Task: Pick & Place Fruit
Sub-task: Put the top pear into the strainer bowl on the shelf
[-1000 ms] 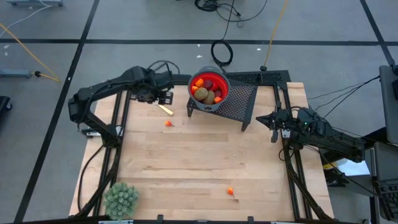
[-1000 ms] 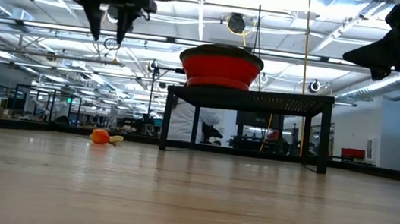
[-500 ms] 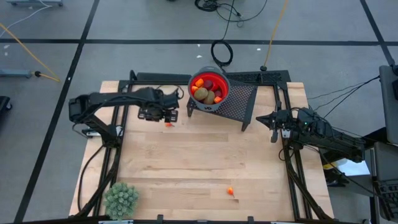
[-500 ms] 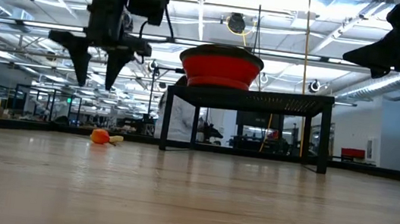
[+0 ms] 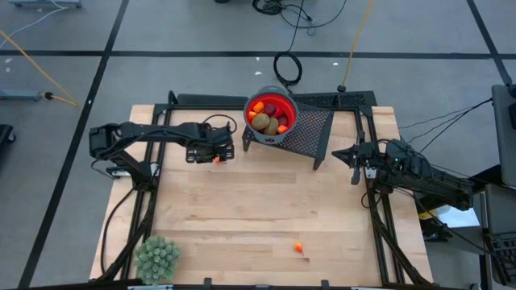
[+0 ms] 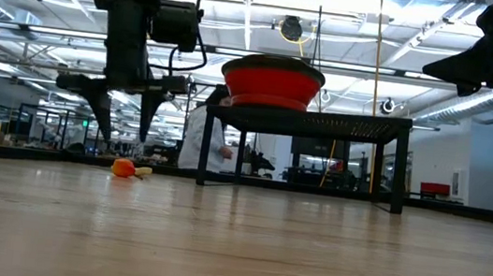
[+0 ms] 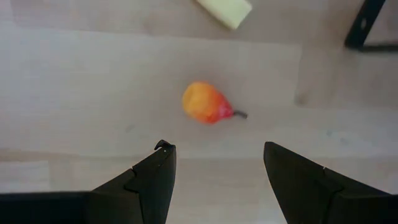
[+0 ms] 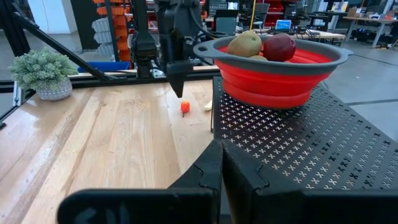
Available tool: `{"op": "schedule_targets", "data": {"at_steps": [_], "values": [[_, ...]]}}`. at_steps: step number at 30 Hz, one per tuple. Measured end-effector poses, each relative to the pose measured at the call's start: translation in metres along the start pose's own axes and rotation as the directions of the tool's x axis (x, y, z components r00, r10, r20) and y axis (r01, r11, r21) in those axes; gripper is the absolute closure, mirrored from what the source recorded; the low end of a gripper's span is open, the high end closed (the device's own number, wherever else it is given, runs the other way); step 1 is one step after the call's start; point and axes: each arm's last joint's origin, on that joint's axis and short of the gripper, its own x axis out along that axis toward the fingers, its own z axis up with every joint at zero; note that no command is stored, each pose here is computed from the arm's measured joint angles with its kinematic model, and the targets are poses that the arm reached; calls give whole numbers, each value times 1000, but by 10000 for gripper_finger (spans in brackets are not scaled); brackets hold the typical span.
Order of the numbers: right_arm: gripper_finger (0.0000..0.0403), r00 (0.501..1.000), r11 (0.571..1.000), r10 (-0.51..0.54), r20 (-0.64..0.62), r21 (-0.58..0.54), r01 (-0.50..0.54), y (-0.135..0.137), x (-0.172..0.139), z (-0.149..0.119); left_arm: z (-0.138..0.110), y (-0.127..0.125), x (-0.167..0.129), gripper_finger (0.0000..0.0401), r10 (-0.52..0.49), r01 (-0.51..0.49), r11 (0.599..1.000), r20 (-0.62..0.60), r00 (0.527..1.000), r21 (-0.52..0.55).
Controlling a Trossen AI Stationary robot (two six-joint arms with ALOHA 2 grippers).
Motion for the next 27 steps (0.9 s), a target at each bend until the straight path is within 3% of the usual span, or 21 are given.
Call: {"op": "schedule_targets", "data": {"at_steps": [7,27], "values": [[399,1000,1000,-1,0,0,1,0,0,0,8,6,12,158,-27,29,993,19,999,-112],[399,1000,1000,-1,0,0,1,0,0,0,8,13,23,158,-27,45,966,74,997,-256]]}}
